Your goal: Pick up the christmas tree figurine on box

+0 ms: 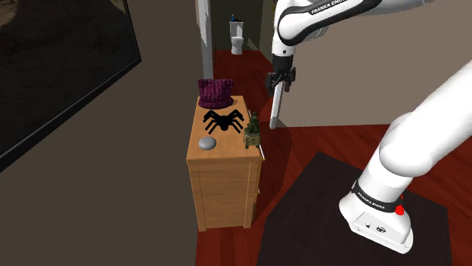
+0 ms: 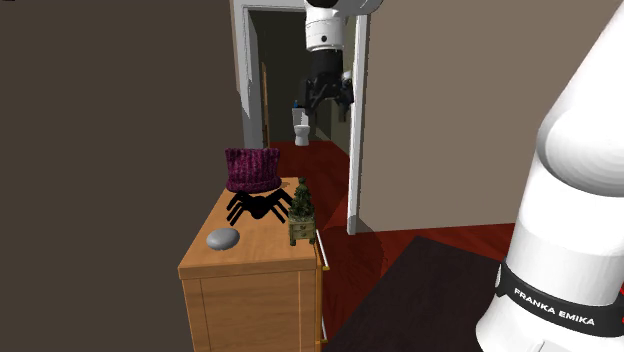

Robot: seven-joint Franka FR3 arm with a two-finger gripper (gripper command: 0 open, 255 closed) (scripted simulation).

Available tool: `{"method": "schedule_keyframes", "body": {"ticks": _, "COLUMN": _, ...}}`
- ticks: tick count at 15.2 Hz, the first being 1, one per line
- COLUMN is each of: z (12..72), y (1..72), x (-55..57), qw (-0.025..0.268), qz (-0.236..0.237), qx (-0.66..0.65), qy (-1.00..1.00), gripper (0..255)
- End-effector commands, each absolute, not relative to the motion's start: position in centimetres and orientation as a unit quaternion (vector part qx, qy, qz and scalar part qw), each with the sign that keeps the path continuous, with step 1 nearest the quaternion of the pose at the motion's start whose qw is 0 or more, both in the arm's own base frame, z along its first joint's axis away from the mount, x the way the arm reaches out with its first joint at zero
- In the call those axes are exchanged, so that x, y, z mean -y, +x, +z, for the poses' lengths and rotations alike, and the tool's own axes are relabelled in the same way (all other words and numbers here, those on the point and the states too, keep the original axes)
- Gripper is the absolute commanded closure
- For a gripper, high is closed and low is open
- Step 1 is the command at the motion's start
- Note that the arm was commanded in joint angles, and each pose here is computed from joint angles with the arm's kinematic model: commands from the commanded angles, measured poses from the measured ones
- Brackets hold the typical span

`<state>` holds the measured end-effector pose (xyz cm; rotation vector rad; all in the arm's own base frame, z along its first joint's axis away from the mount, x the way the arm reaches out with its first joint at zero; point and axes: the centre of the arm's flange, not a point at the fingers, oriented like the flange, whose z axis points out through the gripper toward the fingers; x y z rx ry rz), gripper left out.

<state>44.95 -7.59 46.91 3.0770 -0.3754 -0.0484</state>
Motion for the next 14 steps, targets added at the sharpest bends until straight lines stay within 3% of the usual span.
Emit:
{"method": "schedule_keyframes", "body": {"ticks": 1, "z": 45.2, "y": 47.1, "x": 8.8, "qw": 0.02, "qz": -0.014, "qx": 0.132, "qy": 0.991, "gripper": 0}}
{"method": "schedule_keyframes", "body": {"ticks": 14, "z": 34.6, "y": 58.4, "x": 16.0, "qw": 0.011, "qz": -0.007, "qx": 0.2, "qy": 0.98, "gripper": 0}}
